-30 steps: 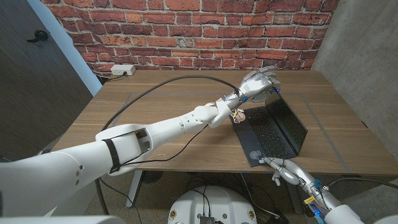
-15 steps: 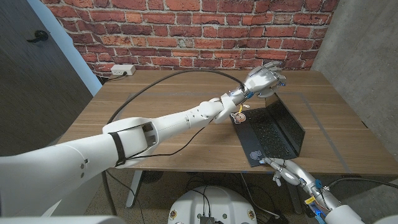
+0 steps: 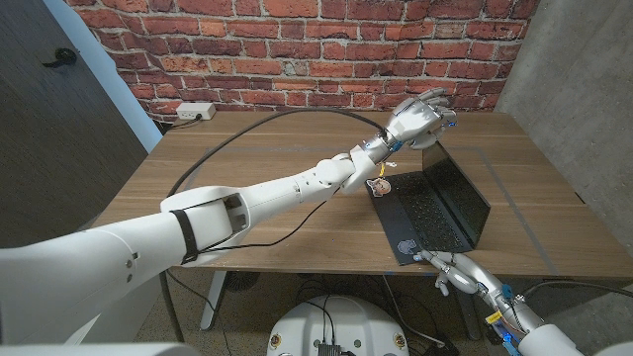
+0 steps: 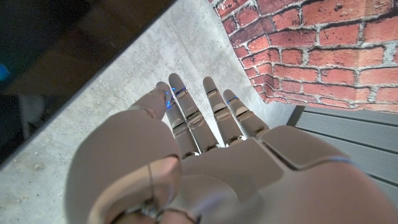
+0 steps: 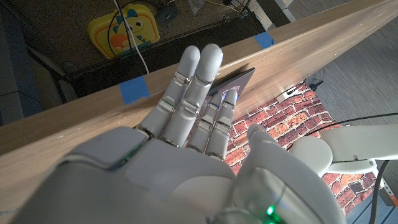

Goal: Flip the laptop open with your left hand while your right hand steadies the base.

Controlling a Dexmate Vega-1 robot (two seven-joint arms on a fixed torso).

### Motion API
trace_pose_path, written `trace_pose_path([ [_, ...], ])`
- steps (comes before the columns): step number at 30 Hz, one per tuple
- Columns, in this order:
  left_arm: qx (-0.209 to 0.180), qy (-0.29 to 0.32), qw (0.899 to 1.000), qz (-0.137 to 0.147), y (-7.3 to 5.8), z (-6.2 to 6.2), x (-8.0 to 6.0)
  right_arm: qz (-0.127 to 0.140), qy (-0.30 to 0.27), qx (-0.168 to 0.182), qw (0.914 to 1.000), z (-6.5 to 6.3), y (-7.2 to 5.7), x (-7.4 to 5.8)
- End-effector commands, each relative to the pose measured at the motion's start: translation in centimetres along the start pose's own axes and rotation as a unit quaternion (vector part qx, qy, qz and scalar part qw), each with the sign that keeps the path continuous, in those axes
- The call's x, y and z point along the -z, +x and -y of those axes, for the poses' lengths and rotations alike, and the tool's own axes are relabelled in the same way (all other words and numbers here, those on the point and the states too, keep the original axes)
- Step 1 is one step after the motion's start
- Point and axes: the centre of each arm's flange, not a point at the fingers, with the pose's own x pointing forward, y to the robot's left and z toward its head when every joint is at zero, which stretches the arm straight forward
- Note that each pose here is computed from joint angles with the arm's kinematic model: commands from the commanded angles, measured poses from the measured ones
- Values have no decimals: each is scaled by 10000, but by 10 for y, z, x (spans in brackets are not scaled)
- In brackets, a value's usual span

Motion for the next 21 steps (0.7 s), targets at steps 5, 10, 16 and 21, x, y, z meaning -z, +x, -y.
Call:
trace_pose_path([
  [5, -494, -363, 9971, -444, -35, -26, 3, -22, -10, -81, 10000, 2, 7, 1],
  [10, -383, -464, 9968, -517, -49, -23, 5, -43, 8, -93, 9999, 2, 8, 1],
  [16, -285, -641, 9957, -608, -66, -16, 7, -59, 18, -109, 9999, 2, 10, 2],
  [21, -363, -858, 9933, -690, -76, -13, 8, -82, 22, -130, 9999, 1, 11, 2],
])
